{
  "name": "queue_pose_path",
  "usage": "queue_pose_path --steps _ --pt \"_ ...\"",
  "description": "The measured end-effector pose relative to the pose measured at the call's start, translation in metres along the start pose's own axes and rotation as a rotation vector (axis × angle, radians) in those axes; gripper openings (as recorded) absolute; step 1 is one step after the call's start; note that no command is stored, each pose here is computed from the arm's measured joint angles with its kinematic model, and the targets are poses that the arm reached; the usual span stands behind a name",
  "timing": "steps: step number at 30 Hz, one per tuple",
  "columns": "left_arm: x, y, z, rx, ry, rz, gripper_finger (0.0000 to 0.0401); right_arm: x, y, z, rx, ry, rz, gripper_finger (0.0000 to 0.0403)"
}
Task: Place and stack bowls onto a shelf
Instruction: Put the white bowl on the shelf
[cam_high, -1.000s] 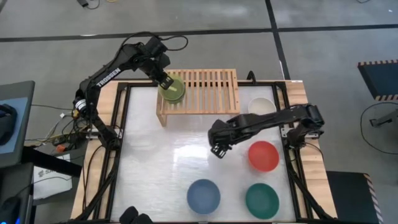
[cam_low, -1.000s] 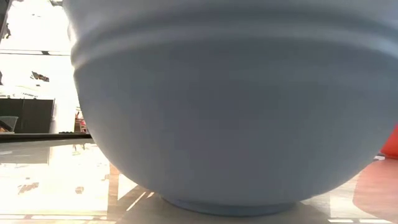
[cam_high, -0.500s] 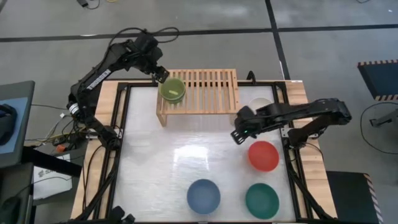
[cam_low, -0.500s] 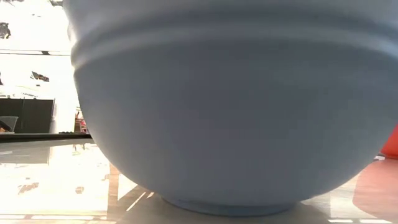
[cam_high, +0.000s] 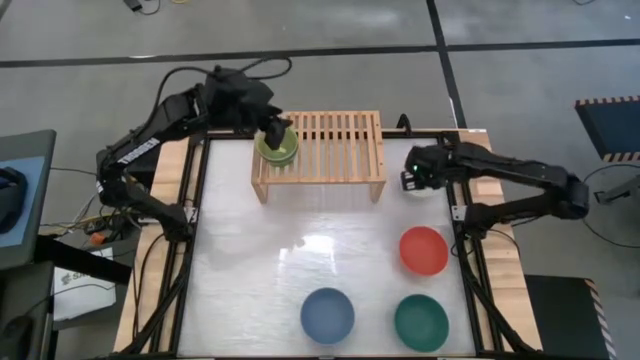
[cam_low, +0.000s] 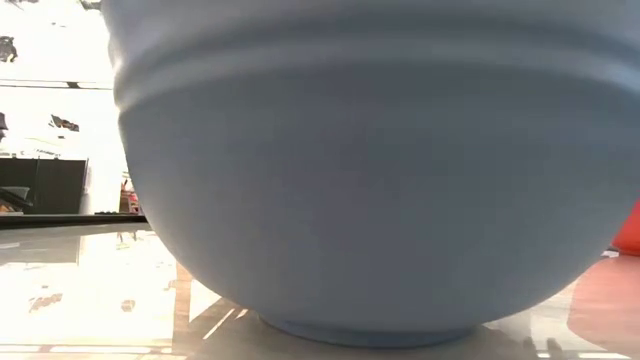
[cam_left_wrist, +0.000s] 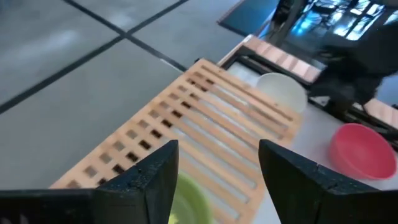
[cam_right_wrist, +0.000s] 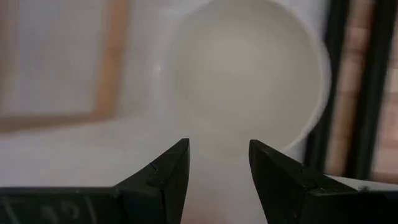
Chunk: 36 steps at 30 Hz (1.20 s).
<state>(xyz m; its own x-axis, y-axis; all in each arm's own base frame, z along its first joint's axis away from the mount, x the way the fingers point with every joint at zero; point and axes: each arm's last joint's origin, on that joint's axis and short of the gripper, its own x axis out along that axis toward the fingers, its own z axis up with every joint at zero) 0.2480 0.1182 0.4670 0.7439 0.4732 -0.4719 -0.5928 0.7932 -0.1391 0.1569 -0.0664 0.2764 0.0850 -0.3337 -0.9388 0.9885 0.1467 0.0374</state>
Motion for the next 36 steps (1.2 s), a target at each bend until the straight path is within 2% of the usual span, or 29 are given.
queue_pose_path --steps 8,15,21,26,29,33,36 --pt "-0.004 -0.029 -0.006 -0.013 -0.021 -0.009 0.0205 0.031 -0.037 0.027 0.123 0.045 -0.147 0.0191" --pt "-0.006 -0.037 -0.007 0.023 -0.022 -0.032 0.0205 0.037 -0.055 0.044 0.237 0.046 -0.151 0.0191" --pt "-0.006 -0.037 -0.006 0.06 -0.037 -0.036 0.0205 0.049 -0.059 0.051 0.292 0.12 -0.175 0.0191" --pt "-0.006 -0.037 -0.006 0.104 -0.035 -0.037 0.0222 0.058 -0.059 0.05 0.299 0.174 -0.227 0.0193" --pt "-0.006 -0.037 -0.007 0.133 -0.028 -0.051 0.0236 0.07 -0.063 0.041 0.347 0.218 -0.252 0.0194" --pt "-0.006 -0.038 -0.007 0.168 -0.027 -0.06 0.025 0.089 -0.069 0.03 0.395 0.265 -0.233 0.0194" --pt "-0.005 -0.038 -0.007 0.207 -0.032 -0.06 0.0254 0.101 -0.07 0.026 0.409 0.246 -0.209 0.0193"
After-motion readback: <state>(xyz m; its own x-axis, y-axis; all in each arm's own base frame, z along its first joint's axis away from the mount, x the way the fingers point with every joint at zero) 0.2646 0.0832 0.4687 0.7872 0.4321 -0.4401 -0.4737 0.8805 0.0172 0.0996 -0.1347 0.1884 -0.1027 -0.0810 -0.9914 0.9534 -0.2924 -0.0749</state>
